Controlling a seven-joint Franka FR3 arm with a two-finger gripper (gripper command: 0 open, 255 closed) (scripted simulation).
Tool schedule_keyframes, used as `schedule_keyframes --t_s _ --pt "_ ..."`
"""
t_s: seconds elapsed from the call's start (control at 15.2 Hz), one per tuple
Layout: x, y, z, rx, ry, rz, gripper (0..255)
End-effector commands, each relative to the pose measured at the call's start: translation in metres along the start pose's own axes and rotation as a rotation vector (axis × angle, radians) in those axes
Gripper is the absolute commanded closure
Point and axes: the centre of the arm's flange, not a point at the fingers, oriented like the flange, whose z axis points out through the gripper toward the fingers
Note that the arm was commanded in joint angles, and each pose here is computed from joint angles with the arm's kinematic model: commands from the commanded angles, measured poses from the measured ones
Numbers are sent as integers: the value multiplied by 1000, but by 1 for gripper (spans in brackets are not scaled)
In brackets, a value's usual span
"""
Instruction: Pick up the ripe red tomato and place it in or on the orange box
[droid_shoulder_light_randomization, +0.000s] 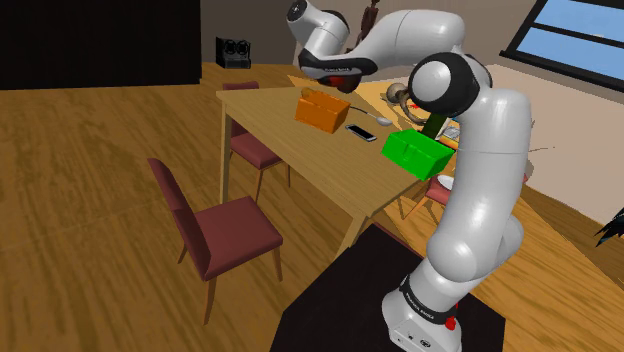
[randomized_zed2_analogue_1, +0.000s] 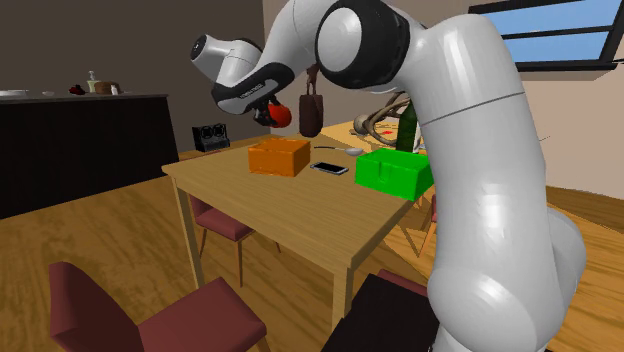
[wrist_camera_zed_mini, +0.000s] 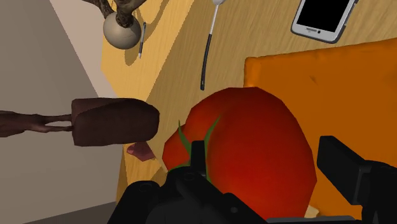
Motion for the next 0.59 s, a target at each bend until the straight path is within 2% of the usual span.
schedule_keyframes --t_s 0.0,0.53 --pt "2 -8 5 0 0 1 255" --pt "9 -43 29 0 0 1 255"
